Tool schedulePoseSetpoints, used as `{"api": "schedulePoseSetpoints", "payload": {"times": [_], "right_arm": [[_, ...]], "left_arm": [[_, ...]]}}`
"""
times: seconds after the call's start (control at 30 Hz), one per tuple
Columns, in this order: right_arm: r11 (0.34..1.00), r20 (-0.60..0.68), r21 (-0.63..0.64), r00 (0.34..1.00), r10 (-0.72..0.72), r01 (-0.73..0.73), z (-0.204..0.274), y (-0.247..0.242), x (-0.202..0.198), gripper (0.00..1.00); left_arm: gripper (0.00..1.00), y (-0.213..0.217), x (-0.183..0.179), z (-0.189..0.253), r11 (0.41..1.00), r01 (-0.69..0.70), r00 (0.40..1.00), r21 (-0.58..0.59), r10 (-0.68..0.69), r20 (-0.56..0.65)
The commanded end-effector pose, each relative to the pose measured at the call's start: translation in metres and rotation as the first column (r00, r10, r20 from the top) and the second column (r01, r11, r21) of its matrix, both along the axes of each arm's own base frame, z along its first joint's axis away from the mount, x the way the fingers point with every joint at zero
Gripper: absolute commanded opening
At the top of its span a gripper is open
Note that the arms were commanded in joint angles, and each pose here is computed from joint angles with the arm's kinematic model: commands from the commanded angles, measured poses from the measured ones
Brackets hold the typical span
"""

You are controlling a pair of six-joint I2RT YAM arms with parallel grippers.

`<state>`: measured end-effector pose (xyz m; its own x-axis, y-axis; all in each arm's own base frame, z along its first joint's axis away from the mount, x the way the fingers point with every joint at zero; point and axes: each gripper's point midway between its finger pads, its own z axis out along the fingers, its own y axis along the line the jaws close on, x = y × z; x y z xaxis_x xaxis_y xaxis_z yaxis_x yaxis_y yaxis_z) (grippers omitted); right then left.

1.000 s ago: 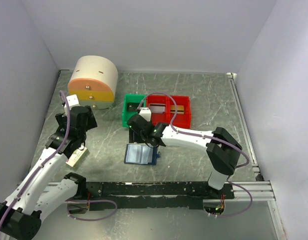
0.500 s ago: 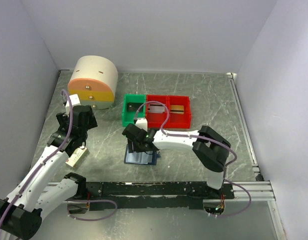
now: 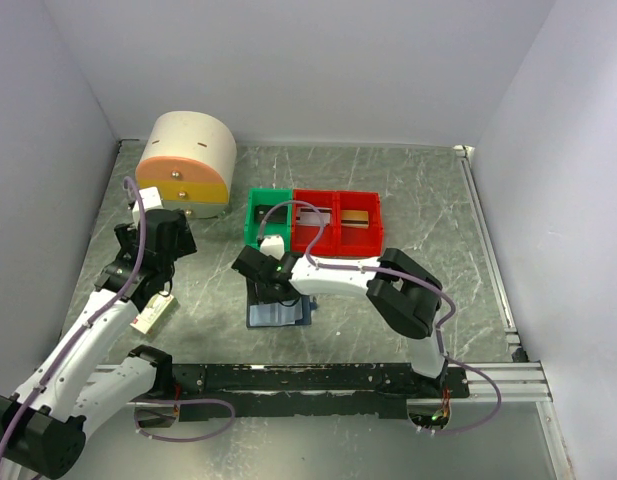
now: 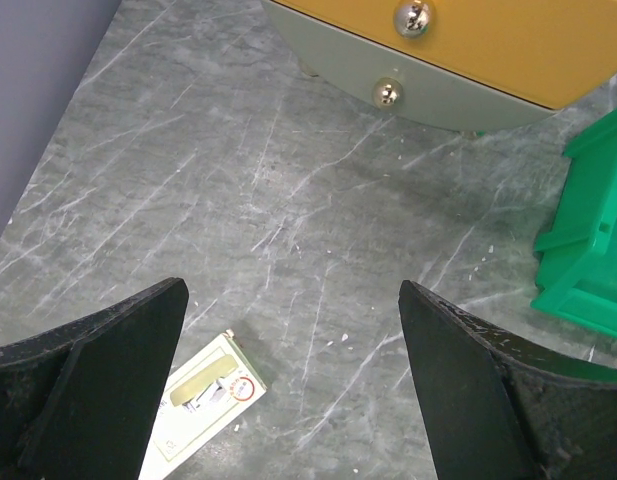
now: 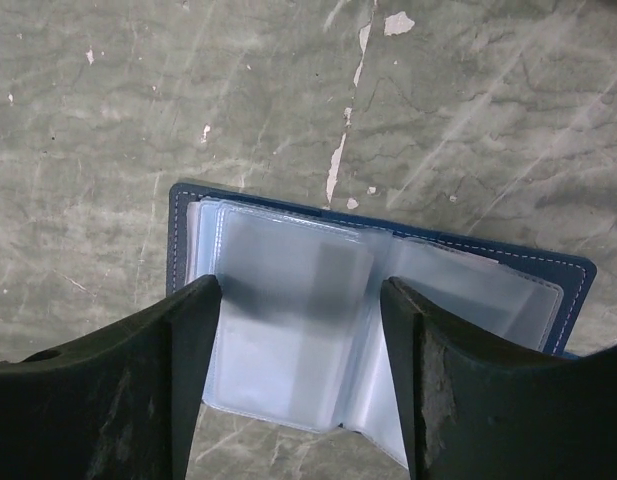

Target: Take the credit cards out of the card holder

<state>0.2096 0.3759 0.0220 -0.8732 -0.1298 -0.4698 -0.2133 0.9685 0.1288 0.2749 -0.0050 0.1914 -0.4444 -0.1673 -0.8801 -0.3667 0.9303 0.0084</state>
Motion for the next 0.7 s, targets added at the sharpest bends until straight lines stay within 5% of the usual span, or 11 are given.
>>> {"api": "schedulePoseSetpoints", "payload": {"times": [0.0, 0.47, 0.67], "right_arm": [[0.998, -0.023, -0.07, 1.0, 0.002, -0.004, -0.013, -0.01, -0.006, 0.63], [0.99, -0.029, 0.111, 0.996, 0.086, -0.083, 0.002, 0.004, -0.008, 0.29], [0.96, -0.071, 0.273, 0.994, 0.082, -0.06, 0.01, 0.001, -0.004, 0.23]], "left_arm": [[1.0, -0.001, 0.005, 0.001, 1.0, 0.012, 1.0, -0.01, -0.012, 0.016], [1.0, -0.011, 0.009, -0.013, 0.998, 0.056, 0.997, -0.03, -0.057, -0.044], [0.95, -0.072, 0.002, -0.034, 0.924, 0.235, 0.954, -0.301, -0.278, -0.109]]}}
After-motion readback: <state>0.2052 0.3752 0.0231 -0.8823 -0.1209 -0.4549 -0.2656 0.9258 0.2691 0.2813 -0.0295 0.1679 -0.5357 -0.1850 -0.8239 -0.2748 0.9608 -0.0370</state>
